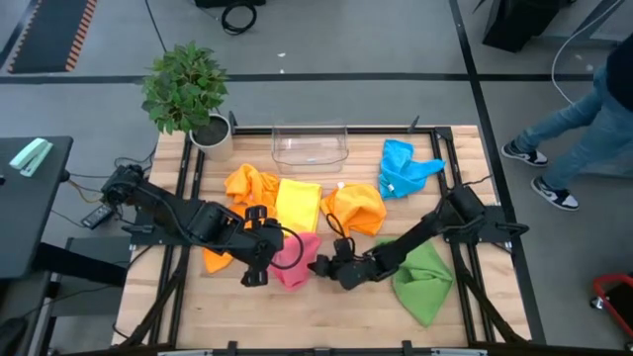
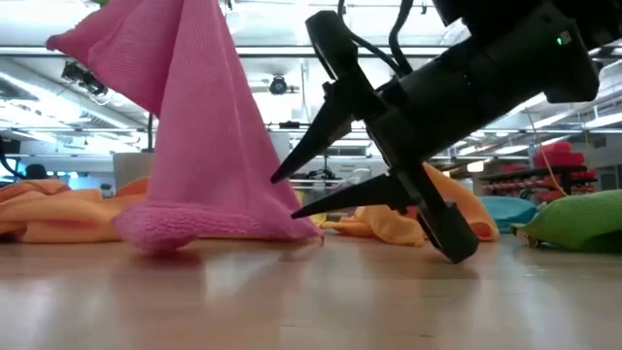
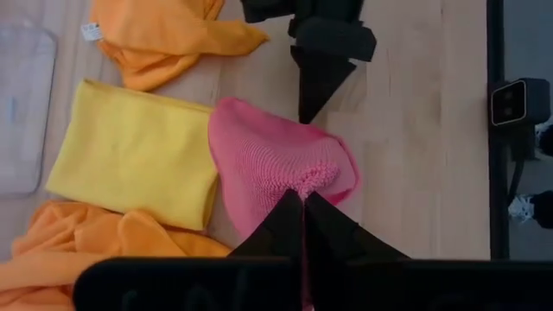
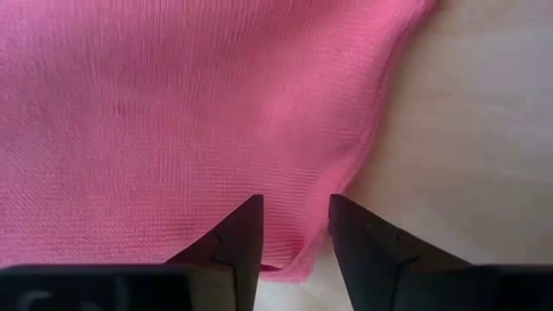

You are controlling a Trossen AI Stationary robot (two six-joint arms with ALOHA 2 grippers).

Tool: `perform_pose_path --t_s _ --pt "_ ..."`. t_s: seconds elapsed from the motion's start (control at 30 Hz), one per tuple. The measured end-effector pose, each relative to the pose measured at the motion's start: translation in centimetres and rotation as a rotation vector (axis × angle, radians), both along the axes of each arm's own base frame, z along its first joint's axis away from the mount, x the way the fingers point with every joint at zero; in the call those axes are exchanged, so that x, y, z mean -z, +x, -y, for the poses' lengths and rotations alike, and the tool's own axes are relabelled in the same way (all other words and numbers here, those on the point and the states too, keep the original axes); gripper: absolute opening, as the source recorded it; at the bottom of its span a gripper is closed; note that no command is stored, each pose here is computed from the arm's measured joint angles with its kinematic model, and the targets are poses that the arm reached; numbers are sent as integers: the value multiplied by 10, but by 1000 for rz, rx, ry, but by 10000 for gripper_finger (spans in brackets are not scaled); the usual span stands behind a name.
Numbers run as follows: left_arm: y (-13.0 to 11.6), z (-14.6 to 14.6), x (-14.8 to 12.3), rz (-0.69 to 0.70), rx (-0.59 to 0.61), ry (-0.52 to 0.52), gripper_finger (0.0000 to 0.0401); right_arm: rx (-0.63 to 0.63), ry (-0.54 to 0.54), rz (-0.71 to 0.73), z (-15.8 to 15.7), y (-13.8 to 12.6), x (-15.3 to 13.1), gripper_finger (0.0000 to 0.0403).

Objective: Fold microfiber towels
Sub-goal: Fold the pink microfiber cloth

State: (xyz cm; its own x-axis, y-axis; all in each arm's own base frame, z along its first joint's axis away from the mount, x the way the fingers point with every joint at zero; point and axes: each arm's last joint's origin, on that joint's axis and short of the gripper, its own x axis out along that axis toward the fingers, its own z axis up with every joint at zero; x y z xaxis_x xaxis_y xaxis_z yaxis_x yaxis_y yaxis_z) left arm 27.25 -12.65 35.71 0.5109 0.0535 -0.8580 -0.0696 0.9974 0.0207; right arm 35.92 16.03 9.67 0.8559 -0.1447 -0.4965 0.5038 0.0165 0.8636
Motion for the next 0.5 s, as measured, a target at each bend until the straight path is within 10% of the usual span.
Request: perform_pose_path --t_s 0.5 --pt "0 0 0 4 14 26 24 -34 -69 -266 -15 41 -1 110"
